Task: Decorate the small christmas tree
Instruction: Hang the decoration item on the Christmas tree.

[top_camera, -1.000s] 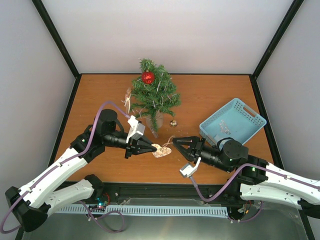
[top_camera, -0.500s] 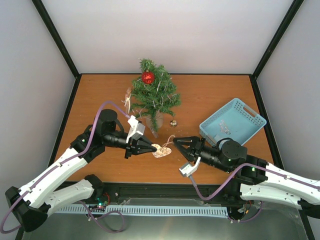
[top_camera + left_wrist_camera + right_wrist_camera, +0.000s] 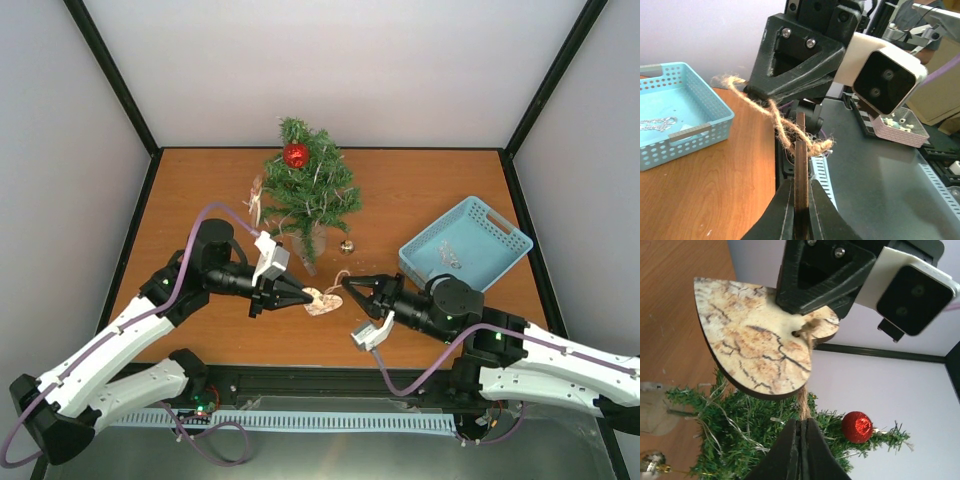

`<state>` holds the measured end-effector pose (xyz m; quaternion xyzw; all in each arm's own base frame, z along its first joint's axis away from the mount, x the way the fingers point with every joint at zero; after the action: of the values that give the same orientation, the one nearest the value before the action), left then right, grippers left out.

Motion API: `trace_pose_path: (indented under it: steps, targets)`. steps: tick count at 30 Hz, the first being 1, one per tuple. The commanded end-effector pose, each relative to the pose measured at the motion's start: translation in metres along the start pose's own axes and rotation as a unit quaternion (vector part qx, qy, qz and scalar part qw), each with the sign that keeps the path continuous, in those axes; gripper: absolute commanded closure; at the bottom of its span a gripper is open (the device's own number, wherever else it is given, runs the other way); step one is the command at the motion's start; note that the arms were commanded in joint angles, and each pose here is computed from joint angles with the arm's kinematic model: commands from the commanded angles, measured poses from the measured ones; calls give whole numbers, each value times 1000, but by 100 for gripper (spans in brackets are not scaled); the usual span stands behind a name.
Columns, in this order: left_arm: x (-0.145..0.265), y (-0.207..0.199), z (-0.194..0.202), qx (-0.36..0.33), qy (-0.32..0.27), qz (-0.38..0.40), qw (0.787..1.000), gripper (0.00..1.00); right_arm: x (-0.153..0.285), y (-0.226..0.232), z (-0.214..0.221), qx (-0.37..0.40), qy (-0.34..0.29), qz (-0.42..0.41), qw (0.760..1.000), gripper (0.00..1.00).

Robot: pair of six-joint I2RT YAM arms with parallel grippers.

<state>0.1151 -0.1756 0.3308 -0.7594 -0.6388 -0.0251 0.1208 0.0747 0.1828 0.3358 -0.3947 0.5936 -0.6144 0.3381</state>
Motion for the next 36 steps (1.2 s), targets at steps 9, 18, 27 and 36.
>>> trace_pose_path:
  steps: [9,18,27,36]
  targets:
    - [8,11,-11,-64,14,-145,987,99,1,-29,1,-318,51,-84,943,97]
    - [15,22,-11,-100,36,-236,966,99,-12,-63,2,-524,104,-127,836,97]
    - [22,15,-3,-185,47,-259,947,99,-26,-69,4,-657,170,-170,715,97]
    - [24,14,3,-233,101,-259,932,99,-36,-74,11,-699,255,-145,652,97]
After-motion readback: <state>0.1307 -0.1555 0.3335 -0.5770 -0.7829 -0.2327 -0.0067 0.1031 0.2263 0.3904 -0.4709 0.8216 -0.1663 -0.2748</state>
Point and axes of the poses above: each gripper's point midway between its finger pads, its own x axis back along the fingers, its own y axis along the line the jaws close on, z = x × y, the point moved 10 cm from there along x, back along the fingers, and after that the axes turned 6 degrees about -x, right-handed, at the moved point
